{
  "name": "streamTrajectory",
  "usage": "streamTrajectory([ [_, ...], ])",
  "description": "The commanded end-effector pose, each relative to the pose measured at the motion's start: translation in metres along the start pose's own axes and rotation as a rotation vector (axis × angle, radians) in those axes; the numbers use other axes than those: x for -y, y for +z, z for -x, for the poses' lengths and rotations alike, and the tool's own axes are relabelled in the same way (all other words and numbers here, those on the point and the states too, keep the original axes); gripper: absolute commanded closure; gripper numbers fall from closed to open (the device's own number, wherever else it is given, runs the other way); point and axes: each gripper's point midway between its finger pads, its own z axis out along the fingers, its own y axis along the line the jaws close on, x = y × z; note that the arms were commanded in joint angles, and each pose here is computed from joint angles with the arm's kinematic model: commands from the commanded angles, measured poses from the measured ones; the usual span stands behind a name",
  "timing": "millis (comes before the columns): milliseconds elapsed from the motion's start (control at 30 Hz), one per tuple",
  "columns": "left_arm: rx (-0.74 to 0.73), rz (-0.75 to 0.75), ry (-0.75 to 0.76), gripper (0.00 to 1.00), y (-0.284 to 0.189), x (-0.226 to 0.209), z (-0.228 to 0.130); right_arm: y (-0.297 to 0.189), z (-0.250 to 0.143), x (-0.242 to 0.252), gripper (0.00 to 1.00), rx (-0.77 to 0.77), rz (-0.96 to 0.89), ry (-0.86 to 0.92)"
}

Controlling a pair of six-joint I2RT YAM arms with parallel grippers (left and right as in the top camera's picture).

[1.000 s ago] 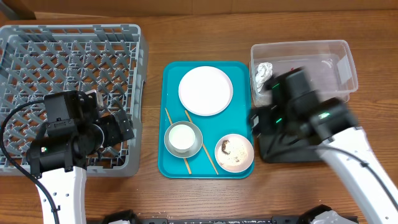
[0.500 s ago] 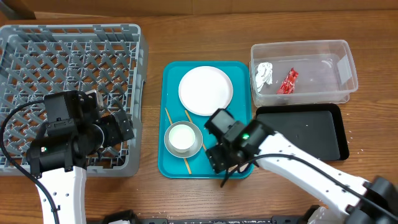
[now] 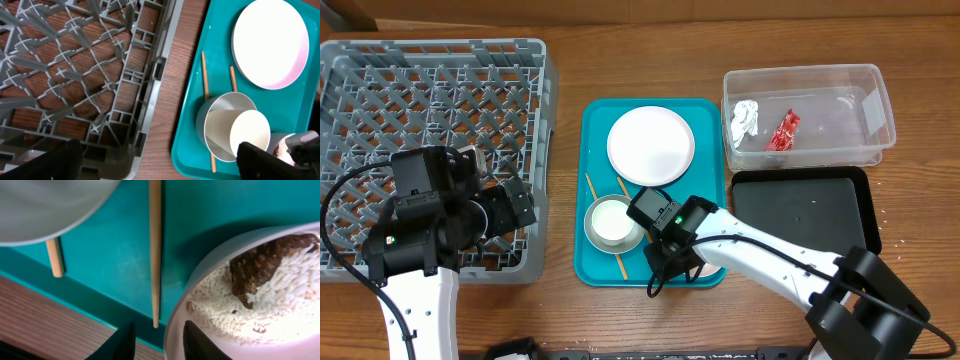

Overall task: Sort waste into correct bins and load items into the dishwasher
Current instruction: 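Grasp the rim of the small rice bowl with the right gripper, then tip the rice bowl over the black tray to dump the food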

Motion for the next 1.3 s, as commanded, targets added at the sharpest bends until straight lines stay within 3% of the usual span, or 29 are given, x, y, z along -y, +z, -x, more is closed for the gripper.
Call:
streamTrajectory([
  [0,0.014,-0.008,0.014,0.0,-0.004,0.002,0.005,0.001,0.001,0.001,0.72,0.006,-0.004,0.005],
  [267,0.014,-0.008,0.014,0.0,-0.004,0.002,0.005,0.005,0.0,0.002,0.84,0.002,-0.01,0.029],
  [400,0.014,-0.008,0.014,0.0,-0.004,0.002,0.005,0.011,-0.004,0.006,0.85,-0.006,-0.023,0.066],
  [500,0.014,-0.008,0.014,0.0,-0.004,0.002,0.005,0.011,-0.004,0.007,0.96,-0.006,-0.024,0.072],
  [633,0.014,-0.008,0.014,0.0,-0.004,0.002,0.005,0.007,0.0,0.009,0.96,0.009,-0.042,0.072],
  [800,0.014,-0.008,0.014,0.0,-0.004,0.002,0.005,-0.032,0.023,0.013,0.96,0.107,-0.089,0.084],
  [1000,0.014,-0.008,0.014,0.0,-0.004,0.002,0.005,-0.108,0.057,0.034,0.96,0.309,0.015,0.2],
  [1267,0.014,-0.008,0.014,0.0,-0.004,0.002,0.005,-0.14,0.067,0.103,0.96,0.336,0.221,0.475],
])
